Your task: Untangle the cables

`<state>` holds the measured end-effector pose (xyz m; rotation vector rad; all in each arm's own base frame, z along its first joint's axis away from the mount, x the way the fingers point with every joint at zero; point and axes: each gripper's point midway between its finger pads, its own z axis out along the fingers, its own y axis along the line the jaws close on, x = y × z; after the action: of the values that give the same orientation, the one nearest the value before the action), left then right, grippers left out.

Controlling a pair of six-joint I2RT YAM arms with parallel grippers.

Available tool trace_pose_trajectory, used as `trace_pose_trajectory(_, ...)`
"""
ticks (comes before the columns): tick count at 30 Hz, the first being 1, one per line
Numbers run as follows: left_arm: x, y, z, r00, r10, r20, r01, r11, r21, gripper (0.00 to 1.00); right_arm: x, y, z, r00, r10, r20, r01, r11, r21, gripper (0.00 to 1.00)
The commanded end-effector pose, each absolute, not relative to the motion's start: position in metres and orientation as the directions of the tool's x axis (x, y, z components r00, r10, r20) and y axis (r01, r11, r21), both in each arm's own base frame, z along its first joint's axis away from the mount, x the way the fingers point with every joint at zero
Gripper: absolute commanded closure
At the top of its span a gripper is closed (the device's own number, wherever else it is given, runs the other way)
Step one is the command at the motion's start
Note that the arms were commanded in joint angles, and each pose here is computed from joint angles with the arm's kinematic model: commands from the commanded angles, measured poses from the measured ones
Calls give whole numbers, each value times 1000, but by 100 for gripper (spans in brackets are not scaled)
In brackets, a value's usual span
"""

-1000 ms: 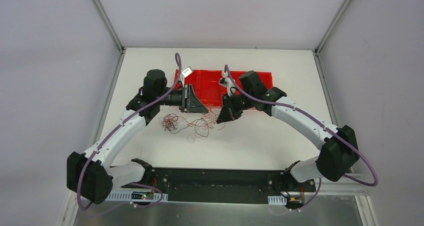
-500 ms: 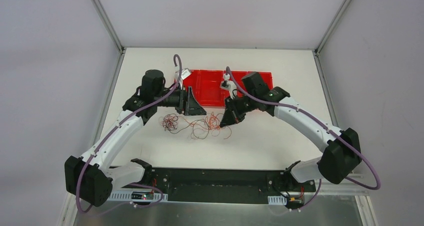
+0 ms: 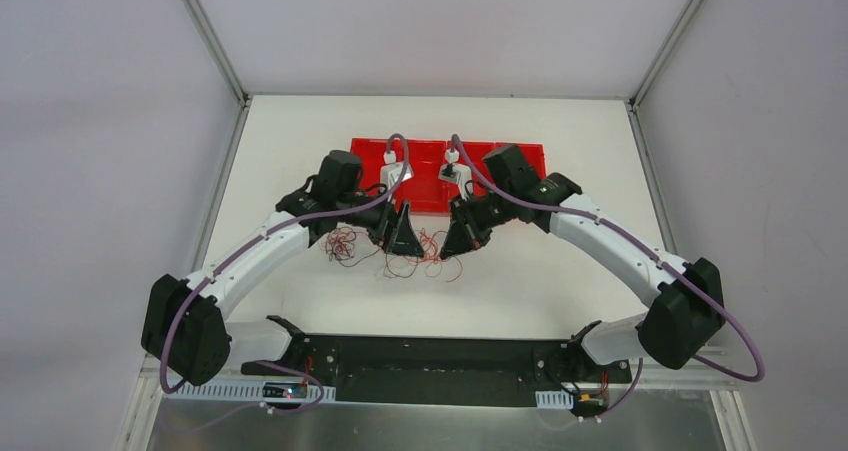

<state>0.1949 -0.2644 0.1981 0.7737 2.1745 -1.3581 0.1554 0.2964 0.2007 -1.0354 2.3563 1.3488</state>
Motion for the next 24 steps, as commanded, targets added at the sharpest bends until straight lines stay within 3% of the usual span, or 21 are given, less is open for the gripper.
trace_pose_trajectory(1,187,-270,190,-641,301,-706,768,255,-588,23,148,299,235,-660,-452,-600,-735,226,639,100)
trace_pose_trajectory(7,179,-268,185,-629,316,-710,777,232,-584,39,145,294,241,-658,-444,-608,-736,211,643,100)
trace_pose_trajectory(11,177,-262,180,-564,332,-756,825,222,-519,23,135,293,249,-656,-455,-602,-726,164,668,100)
trace_pose_trajectory(20,179,-261,188,-386,336,-859,922,145,-358,16,128,293,245,-652,-478,-589,-719,143,680,100)
trace_pose_trajectory(22,177,-263,192,-341,335,-878,940,107,-324,2,127,293,246,-650,-481,-588,-718,136,683,100)
trace_pose_trajectory(24,170,-265,193,-284,339,-897,958,62,-280,1,125,294,247,-647,-484,-589,-717,126,685,100)
